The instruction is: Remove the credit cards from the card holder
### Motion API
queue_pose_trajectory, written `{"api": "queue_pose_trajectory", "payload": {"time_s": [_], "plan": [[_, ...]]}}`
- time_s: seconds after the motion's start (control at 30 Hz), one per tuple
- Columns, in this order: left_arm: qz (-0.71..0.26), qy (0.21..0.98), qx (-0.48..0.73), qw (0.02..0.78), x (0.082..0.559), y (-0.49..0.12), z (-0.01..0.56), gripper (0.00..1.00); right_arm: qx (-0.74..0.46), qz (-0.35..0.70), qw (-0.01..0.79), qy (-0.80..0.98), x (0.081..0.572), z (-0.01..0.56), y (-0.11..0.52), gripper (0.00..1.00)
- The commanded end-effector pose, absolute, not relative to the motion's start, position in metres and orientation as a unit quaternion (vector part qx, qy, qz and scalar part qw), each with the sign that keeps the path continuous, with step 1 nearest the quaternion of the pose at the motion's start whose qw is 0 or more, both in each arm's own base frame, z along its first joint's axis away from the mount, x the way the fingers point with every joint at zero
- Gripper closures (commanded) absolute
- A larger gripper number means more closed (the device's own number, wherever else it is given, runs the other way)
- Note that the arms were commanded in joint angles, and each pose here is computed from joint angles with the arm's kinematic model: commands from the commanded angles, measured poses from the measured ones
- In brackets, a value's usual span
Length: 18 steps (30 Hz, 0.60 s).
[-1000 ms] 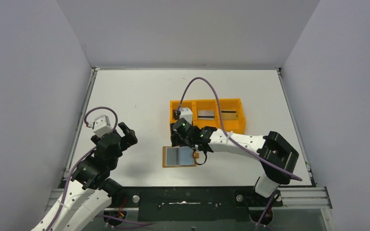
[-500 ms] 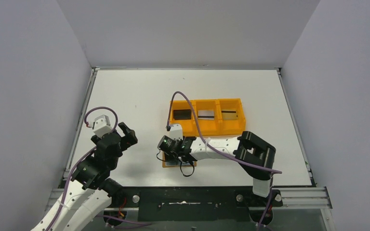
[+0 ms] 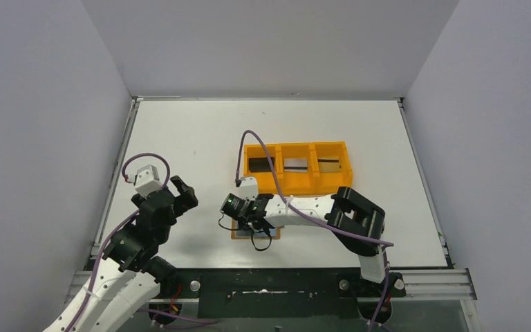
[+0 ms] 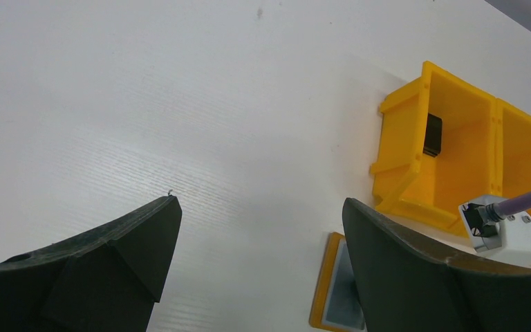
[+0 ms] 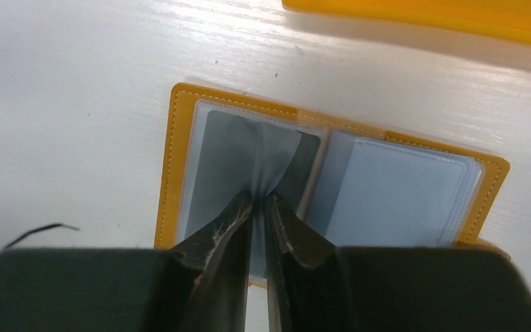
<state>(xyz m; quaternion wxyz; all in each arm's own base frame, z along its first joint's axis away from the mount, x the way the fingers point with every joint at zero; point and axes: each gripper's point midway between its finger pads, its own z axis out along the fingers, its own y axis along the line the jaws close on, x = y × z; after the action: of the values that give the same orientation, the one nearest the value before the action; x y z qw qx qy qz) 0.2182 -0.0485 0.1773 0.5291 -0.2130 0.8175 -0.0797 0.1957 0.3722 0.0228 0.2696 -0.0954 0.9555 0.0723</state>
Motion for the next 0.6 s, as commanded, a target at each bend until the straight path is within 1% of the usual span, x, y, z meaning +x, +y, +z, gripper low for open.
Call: {"api": "queue_pose_trajectory", "payload": {"time_s": [0.0, 0.1, 0.2, 0.43, 0.57], "plan": [[-0.104, 0.802, -0.221, 0.546, 0.223, -0.053, 0.199, 0.12, -0.092, 0.039, 0.276, 0.956, 0.2, 0.019, 0.363, 0.9], [-0.105, 0.802, -0.22, 0.546, 0.223, -0.054, 0.199, 0.12, -0.089, 0.048, 0.282, 0.954, 0.202, 0.025, 0.366, 0.93], [-0.105, 0.804, -0.218, 0.543, 0.224, -0.055, 0.197, 0.12, -0.089, 0.068, 0.289, 0.951, 0.205, 0.034, 0.371, 1.0], [-0.123, 0.813, -0.197, 0.533, 0.225, -0.067, 0.195, 0.12, -0.081, 0.188, 0.298, 0.933, 0.207, 0.064, 0.388, 1.0], [-0.165, 0.82, -0.174, 0.52, 0.224, -0.086, 0.193, 0.09, -0.066, 0.275, 0.303, 0.91, 0.21, 0.082, 0.393, 1.0]]}}
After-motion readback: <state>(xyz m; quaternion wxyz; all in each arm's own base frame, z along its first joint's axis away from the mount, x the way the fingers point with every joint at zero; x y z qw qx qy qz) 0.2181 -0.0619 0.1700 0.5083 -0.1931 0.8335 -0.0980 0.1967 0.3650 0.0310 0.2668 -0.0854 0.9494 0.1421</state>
